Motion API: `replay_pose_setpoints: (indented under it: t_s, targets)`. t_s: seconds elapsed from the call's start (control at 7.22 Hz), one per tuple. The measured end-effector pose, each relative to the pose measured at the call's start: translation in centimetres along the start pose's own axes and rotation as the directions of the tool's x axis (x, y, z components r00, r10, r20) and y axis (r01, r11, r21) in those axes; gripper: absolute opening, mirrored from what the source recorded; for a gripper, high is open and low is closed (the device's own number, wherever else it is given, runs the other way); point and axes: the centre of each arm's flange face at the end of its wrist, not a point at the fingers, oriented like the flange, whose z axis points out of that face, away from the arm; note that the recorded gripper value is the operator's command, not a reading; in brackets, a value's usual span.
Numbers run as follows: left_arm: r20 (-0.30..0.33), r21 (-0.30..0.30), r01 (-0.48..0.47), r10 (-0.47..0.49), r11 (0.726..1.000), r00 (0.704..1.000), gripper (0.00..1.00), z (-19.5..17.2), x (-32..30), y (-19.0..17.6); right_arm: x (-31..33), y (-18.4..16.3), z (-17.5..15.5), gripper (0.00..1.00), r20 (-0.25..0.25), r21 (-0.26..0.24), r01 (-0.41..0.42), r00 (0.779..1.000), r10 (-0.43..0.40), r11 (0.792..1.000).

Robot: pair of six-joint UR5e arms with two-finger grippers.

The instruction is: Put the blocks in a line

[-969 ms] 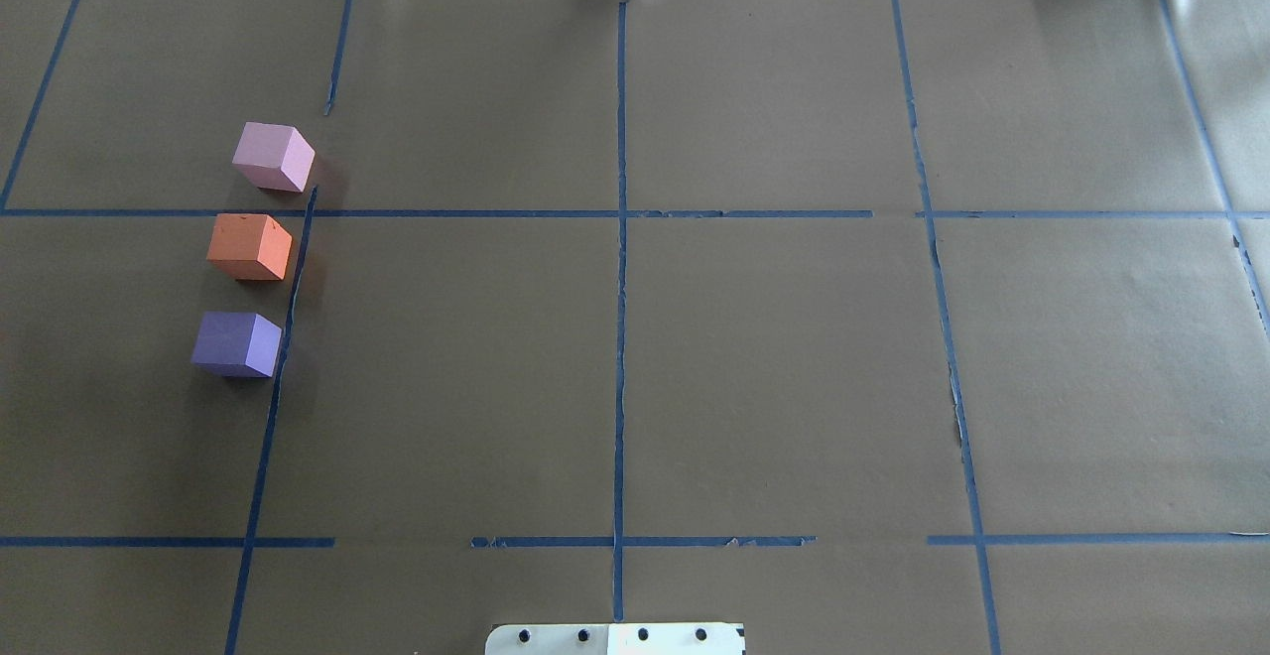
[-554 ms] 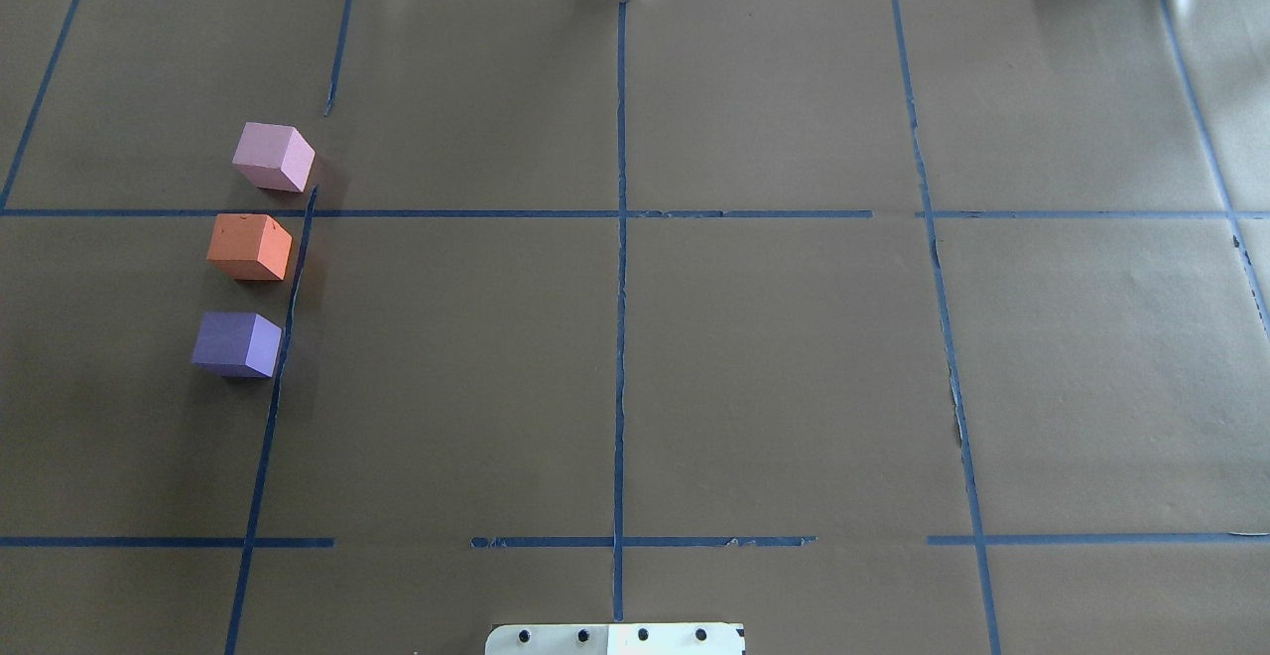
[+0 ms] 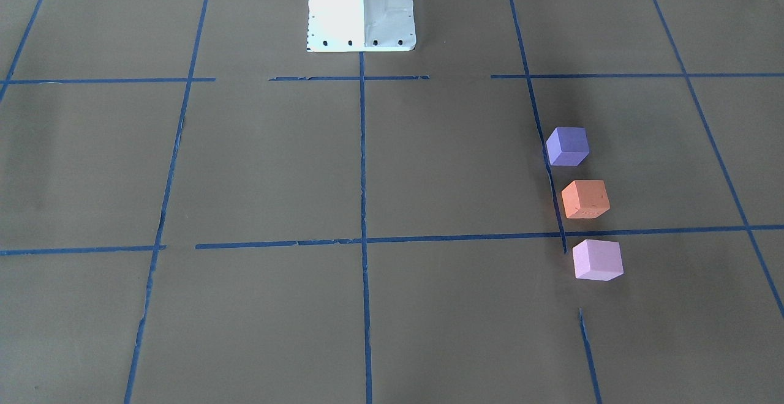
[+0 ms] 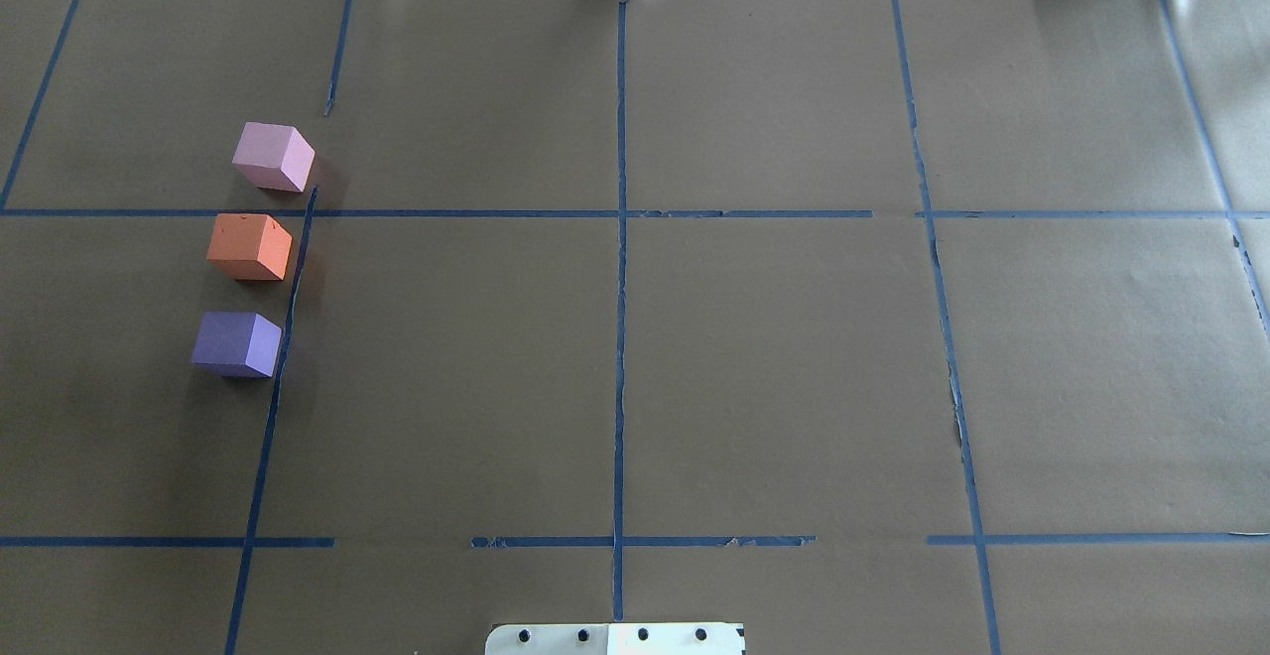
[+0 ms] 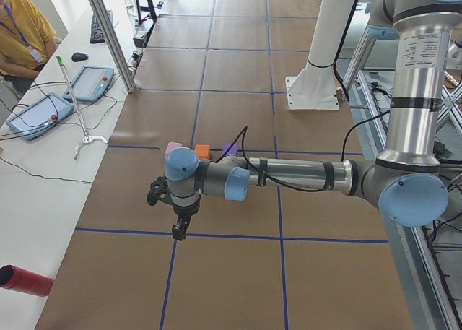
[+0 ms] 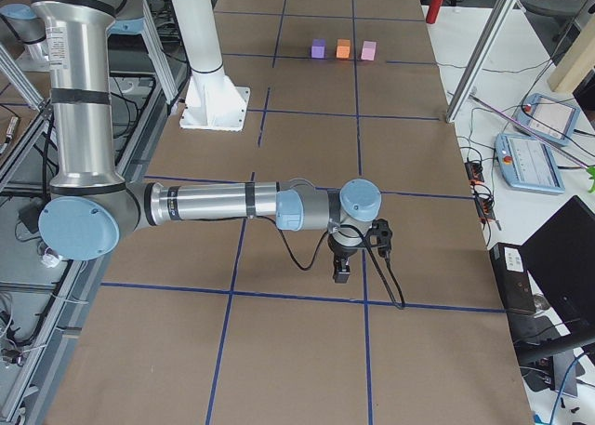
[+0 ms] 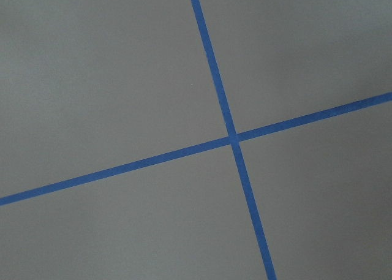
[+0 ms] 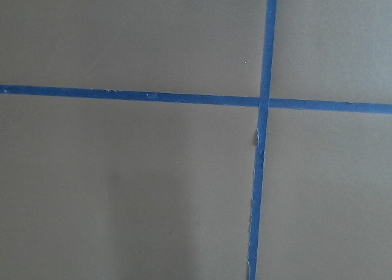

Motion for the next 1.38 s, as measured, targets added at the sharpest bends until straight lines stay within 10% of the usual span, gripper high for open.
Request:
replay_pose_setpoints:
  t_s: [1.38]
  targets:
    - [0.007,-0.001,0.002,-0.002,1.000,1.000,1.00,0.20,-0.17,0.60,-0.01,0.00,0.00,1.00,0.000,0.000,0.000,1.000,0.000,1.000]
